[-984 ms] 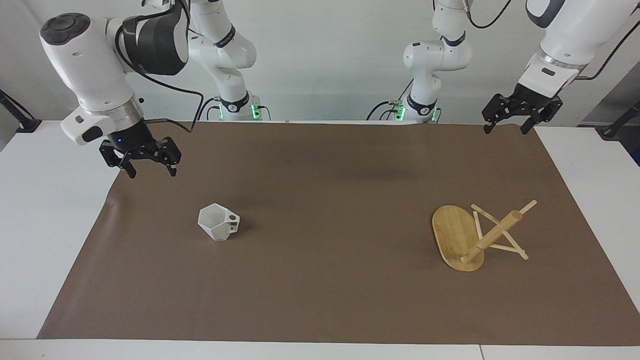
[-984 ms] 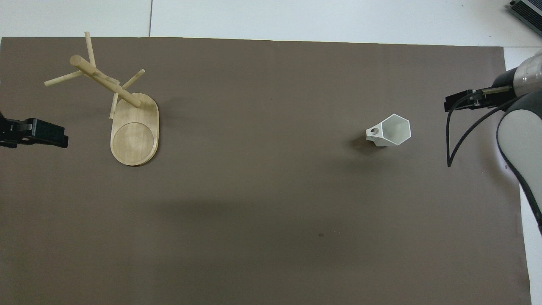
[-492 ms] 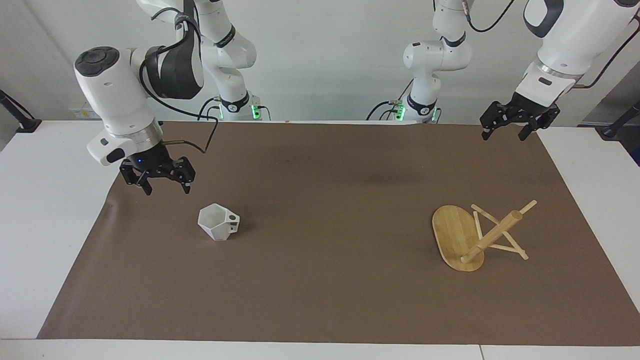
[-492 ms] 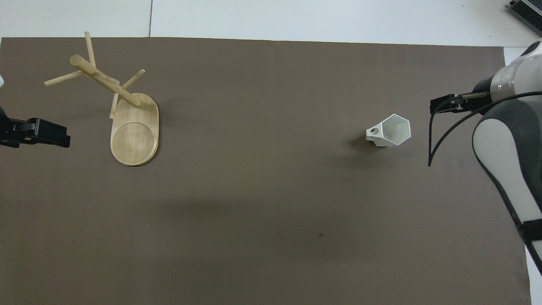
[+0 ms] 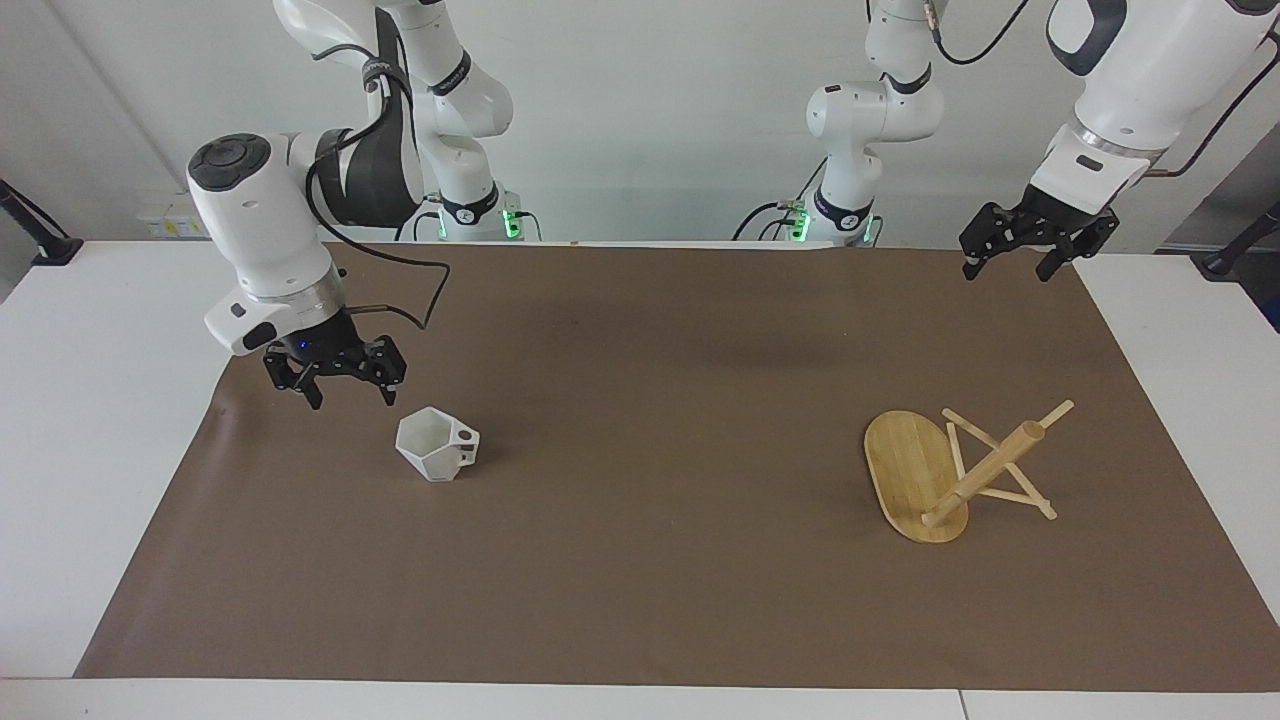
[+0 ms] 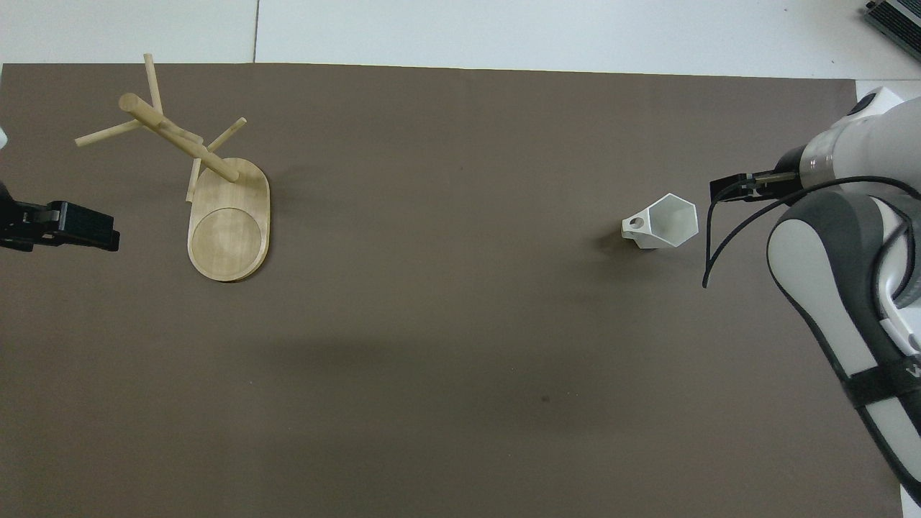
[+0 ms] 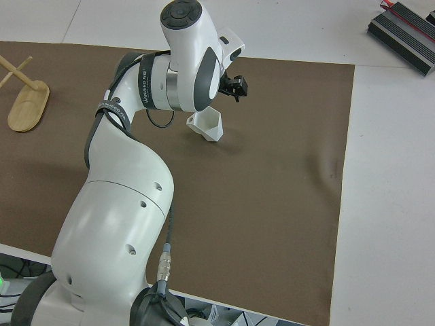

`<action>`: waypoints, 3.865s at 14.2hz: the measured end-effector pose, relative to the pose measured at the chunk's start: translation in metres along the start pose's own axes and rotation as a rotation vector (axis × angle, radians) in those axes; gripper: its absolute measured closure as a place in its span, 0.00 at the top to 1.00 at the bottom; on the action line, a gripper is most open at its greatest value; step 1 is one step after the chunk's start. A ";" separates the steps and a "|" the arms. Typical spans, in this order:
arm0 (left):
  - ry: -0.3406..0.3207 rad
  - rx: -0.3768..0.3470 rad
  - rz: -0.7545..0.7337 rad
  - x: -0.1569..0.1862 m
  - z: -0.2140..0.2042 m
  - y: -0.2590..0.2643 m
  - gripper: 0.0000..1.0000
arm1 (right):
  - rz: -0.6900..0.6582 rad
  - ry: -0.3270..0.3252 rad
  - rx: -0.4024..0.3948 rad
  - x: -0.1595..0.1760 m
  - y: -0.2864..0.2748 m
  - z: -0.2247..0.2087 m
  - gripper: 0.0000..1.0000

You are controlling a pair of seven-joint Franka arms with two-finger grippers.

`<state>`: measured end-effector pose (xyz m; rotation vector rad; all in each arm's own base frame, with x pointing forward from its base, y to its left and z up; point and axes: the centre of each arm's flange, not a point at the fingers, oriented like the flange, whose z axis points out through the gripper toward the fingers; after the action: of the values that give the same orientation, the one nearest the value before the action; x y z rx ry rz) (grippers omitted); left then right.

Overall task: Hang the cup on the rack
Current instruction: 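Reach the right gripper toward the white hexagonal cup, then close the right gripper on the white cup's rim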

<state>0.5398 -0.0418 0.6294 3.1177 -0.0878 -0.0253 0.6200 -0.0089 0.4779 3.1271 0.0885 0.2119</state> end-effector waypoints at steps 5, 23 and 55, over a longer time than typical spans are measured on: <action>-0.007 0.000 -0.001 0.000 0.003 0.000 1.00 | 0.000 -0.002 0.003 -0.001 0.000 0.021 1.00; -0.028 0.001 0.000 -0.003 0.012 0.000 1.00 | 0.021 -0.004 0.011 -0.016 -0.008 0.072 1.00; -0.021 0.001 0.002 -0.005 0.020 0.001 1.00 | 0.070 0.035 0.023 -0.024 -0.015 0.121 0.13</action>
<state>0.5342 -0.0431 0.6099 3.1193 -0.0907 -0.0578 0.6121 0.0048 0.3548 3.1529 -0.0188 0.2683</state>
